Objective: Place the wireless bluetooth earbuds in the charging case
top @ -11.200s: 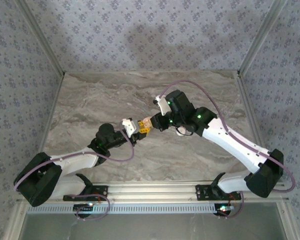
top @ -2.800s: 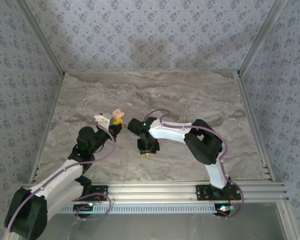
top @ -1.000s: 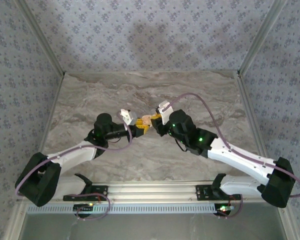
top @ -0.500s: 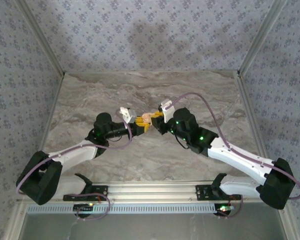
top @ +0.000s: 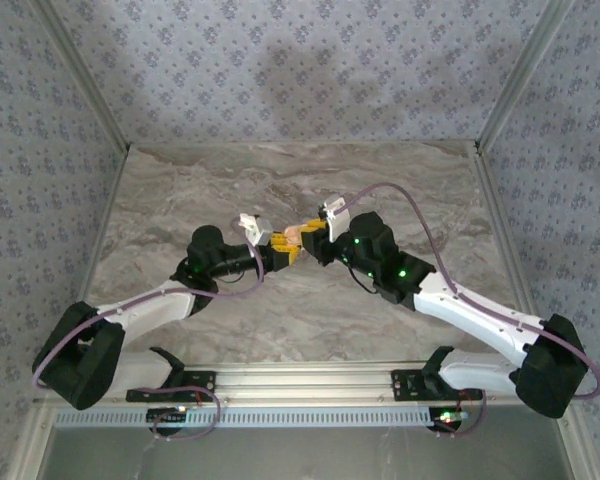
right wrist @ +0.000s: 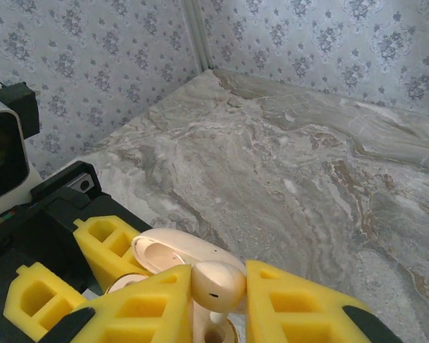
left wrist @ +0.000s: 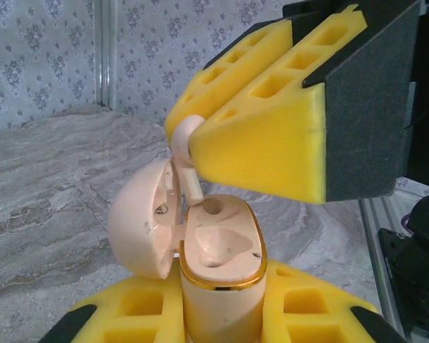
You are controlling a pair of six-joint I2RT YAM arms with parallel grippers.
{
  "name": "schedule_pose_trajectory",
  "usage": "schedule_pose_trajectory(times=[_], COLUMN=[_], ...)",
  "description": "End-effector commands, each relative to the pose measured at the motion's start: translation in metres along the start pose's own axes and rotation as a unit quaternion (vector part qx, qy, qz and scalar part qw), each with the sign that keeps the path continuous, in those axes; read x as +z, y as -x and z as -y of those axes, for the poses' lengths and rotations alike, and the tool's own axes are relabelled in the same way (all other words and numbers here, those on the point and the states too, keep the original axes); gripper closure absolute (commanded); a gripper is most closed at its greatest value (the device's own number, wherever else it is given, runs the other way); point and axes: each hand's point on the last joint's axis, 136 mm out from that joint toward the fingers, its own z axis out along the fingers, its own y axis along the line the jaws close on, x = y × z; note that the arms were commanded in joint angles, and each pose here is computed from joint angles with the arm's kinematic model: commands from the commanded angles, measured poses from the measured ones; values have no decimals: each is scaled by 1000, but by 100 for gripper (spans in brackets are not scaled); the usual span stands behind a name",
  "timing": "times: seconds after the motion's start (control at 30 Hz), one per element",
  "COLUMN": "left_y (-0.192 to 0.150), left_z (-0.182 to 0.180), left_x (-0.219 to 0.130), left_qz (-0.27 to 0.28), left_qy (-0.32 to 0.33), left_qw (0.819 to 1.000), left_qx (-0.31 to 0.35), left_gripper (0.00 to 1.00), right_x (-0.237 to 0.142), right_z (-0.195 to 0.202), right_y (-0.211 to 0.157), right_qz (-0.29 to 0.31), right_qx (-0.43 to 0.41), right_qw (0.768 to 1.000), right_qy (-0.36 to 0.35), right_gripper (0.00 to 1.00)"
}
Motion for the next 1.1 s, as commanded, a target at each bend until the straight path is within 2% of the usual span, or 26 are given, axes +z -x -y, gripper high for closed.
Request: schedule_pose_trajectory(times=[0.0,0.53,1.07], left_y=[36,48,40], left_z=[12,14,9], left_x=[0,-7,-6], left_qz=[48,66,51], left_qy=[-18,-5,7], left_qw=[998,996,997], left_qx=[39,55,50], left_gripper=[82,82,82], right_x=[1,-1,-23], right_z=[-6,-6,-8], right_y=[-17,-34,26], right_qz=[-29,-57,35], right_qx=[13,28,72], right_qw=[999,997,993], right_qy=[24,34,82], right_gripper=[76,74,74])
